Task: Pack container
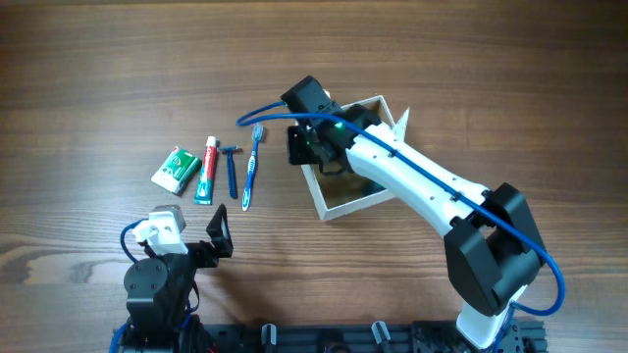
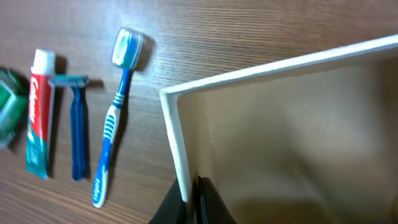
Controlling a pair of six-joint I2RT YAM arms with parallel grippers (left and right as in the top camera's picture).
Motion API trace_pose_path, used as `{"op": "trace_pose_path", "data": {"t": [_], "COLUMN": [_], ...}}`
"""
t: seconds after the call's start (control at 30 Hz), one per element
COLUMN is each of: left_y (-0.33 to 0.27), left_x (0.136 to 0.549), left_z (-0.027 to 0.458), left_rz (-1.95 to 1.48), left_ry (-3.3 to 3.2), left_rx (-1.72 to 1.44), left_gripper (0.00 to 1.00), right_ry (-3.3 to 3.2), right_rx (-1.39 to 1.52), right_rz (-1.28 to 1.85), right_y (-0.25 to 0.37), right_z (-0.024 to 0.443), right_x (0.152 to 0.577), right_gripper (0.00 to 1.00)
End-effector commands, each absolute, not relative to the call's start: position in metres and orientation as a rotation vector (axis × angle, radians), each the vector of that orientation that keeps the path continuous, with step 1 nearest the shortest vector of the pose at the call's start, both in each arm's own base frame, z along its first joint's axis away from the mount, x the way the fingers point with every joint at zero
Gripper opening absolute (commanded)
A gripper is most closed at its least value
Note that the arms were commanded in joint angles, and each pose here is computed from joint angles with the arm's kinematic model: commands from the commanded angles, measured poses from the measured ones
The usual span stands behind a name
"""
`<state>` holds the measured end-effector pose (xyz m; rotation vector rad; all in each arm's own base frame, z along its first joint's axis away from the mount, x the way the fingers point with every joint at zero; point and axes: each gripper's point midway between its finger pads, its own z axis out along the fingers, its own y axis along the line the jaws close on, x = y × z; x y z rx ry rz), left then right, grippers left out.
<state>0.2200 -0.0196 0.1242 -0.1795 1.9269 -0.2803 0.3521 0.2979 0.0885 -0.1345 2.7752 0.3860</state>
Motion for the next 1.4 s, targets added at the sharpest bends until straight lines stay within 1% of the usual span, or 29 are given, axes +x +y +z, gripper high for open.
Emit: {"op": "trace_pose_path", "data": {"t": [0.0, 0.17, 0.33, 0.37, 0.43, 0.47, 0.5, 0.6, 0.73, 0.87, 0.97, 1.07, 1.13, 1.23, 1.27, 1.3, 1.33, 1.37], "left_y": [-0.022, -0.022, -0.022, -0.022, -0.022, -0.022, -0.022, -0.022, -0.022, -0.022, -0.022, -0.022, -0.022, -0.022, -0.022, -0.022, -0.022, -0.022], "left_x": [0.220, 0.220, 0.220, 0.220, 0.220, 0.220, 0.220, 0.220, 0.220, 0.220, 0.220, 0.220, 0.220, 0.220, 0.220, 0.220, 0.220, 0.220], "left_z": [0.122, 0.122, 0.122, 0.122, 0.122, 0.122, 0.122, 0.122, 0.122, 0.122, 0.122, 0.122, 0.122, 0.122, 0.122, 0.122, 0.122, 0.122], "left_rz": [-0.292, -0.292, -0.292, -0.292, -0.292, -0.292, -0.292, -0.292, -0.292, -0.292, -0.292, -0.292, -0.292, -0.292, -0.292, -0.292, -0.292, -0.292], "left_ry": [1.930, 1.930, 1.930, 1.930, 1.930, 1.930, 1.930, 1.930, 1.930, 1.930, 1.930, 1.930, 1.930, 1.930, 1.930, 1.930, 1.930, 1.930], "left_rx": [-0.163, -0.163, -0.163, -0.163, -0.163, -0.163, -0.163, -0.163, -0.163, -0.163, -0.163, -0.163, -0.163, -0.163, -0.163, -0.163, -0.163, -0.163], "left_gripper": [1.00, 1.00, 1.00, 1.00, 1.00, 1.00, 1.00, 1.00, 1.00, 1.00, 1.00, 1.00, 1.00, 1.00, 1.00, 1.00, 1.00, 1.00], "right_ry": [2.785, 2.731, 2.687, 2.683, 2.679, 2.675, 2.669, 2.629, 2.528, 2.464, 2.426, 2.412, 2.393, 2.348, 2.339, 2.337, 2.339, 2.347], "right_rx": [0.198, 0.188, 0.001, -0.029, -0.064, -0.080, -0.075, -0.132, -0.266, -0.279, -0.257, -0.213, -0.120, 0.066, 0.155, 0.234, 0.311, 0.418], "right_rz": [0.427, 0.461, 0.436, 0.423, 0.406, 0.401, 0.386, 0.379, 0.393, 0.425, 0.415, 0.411, 0.400, 0.389, 0.374, 0.363, 0.360, 0.360], "right_y": [0.298, 0.304, 0.307, 0.307, 0.305, 0.305, 0.304, 0.306, 0.313, 0.308, 0.294, 0.268, 0.232, 0.167, 0.134, 0.108, 0.089, 0.064], "right_z": [0.087, 0.093, 0.097, 0.097, 0.097, 0.097, 0.097, 0.101, 0.120, 0.164, 0.196, 0.224, 0.249, 0.283, 0.292, 0.295, 0.296, 0.293], "right_x": [0.356, 0.366, 0.373, 0.373, 0.374, 0.374, 0.376, 0.383, 0.394, 0.388, 0.380, 0.372, 0.371, 0.372, 0.371, 0.370, 0.369, 0.366], "right_gripper": [0.04, 0.04, 0.05, 0.10, 0.28, 0.35, 0.50, 0.55, 0.55, 0.56, 0.59, 0.61, 0.65, 0.82, 0.87, 0.97, 1.00, 1.00]}}
